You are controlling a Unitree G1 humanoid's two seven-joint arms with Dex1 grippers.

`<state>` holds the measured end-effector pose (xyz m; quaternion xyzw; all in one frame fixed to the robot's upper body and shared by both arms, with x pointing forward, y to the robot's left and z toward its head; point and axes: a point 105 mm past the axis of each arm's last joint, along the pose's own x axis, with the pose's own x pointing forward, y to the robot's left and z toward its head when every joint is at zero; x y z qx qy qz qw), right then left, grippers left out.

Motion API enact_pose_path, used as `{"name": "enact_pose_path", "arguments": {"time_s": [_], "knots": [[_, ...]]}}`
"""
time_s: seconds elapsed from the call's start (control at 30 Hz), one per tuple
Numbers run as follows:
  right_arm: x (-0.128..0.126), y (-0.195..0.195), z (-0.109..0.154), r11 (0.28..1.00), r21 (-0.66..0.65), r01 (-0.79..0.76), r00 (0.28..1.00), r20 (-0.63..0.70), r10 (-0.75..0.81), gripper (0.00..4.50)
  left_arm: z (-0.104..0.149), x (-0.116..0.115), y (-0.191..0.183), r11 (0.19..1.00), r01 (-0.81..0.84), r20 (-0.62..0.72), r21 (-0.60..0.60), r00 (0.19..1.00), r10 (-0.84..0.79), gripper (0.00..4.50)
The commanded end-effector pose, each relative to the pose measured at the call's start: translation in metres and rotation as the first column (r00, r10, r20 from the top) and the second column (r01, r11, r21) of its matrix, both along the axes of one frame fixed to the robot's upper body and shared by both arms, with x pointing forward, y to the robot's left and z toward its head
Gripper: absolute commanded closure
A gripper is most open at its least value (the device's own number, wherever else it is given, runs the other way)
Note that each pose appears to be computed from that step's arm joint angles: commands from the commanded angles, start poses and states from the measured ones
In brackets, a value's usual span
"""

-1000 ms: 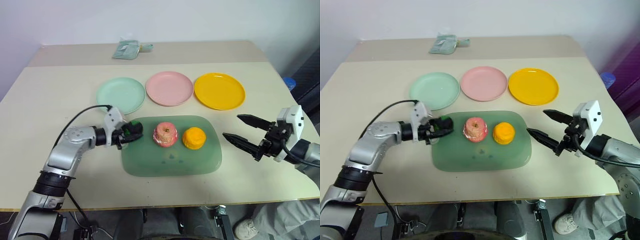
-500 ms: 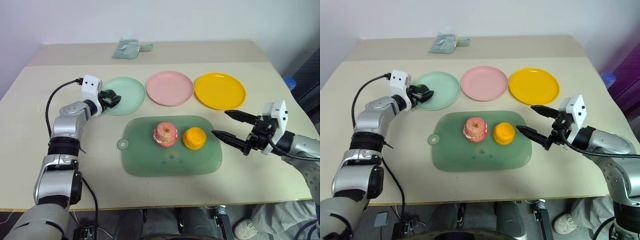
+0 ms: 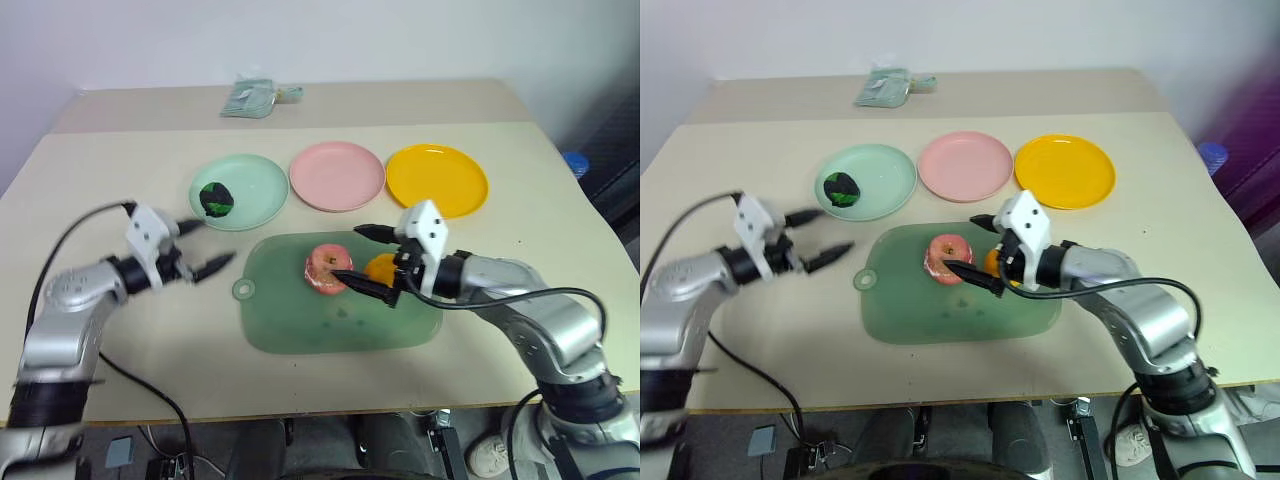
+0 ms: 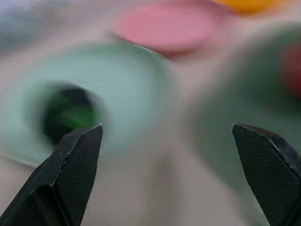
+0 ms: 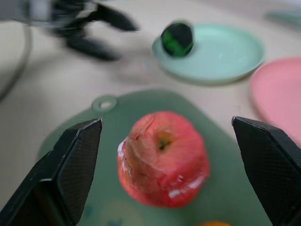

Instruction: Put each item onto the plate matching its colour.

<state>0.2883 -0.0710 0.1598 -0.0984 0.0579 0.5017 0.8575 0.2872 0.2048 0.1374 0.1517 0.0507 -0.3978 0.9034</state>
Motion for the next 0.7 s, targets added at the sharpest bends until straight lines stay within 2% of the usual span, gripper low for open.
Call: {"name": "enact_pose_path", "arguments": {"time_s": [0.03,0.13,0.2,0.3,0.33,0.43,0.53,0.6,0.7], "knots": [[0.009,0.007,-0.007,0.999,-0.041,0.010,1.000,-0.004,-0.010,0.00,0.014,-0.023,-0.024,0.994,0.107,0.041,-0.002,0.993,-0.107,0.03],[0.018,0.012,-0.019,0.997,-0.081,0.018,0.999,-0.036,-0.021,0.00,0.005,-0.035,-0.032,0.994,0.102,0.008,-0.040,0.995,-0.102,0.03],[0.023,0.015,-0.017,0.997,-0.066,0.032,0.998,-0.049,-0.036,0.54,-0.002,-0.040,-0.034,0.995,0.089,-0.004,-0.033,0.996,-0.090,0.00],[0.024,0.020,0.001,1.000,-0.012,0.027,0.999,-0.029,-0.027,1.80,-0.005,-0.047,-0.036,0.996,0.080,0.004,-0.040,0.997,-0.080,0.00],[0.026,0.021,0.008,1.000,0.004,0.030,0.999,-0.017,-0.030,2.06,-0.005,-0.048,-0.037,0.996,0.076,0.009,-0.049,0.997,-0.076,0.00],[0.039,0.022,0.035,0.994,0.083,0.074,0.997,0.012,-0.075,2.11,-0.007,-0.051,-0.037,0.995,0.072,0.004,-0.063,0.997,-0.071,0.00],[0.069,0.021,0.055,0.971,0.150,0.189,0.982,0.002,-0.191,2.11,-0.010,-0.050,-0.036,0.995,0.066,0.003,-0.072,0.998,-0.066,0.00],[0.101,0.016,0.058,0.937,0.152,0.315,0.949,-0.018,-0.316,2.11,-0.012,-0.047,-0.038,0.995,0.066,0.010,-0.080,0.998,-0.066,0.00],[0.134,0.018,0.052,0.913,0.106,0.394,0.918,0.003,-0.397,2.11,-0.013,-0.043,-0.042,0.993,0.068,0.024,-0.095,0.998,-0.066,0.00]]}}
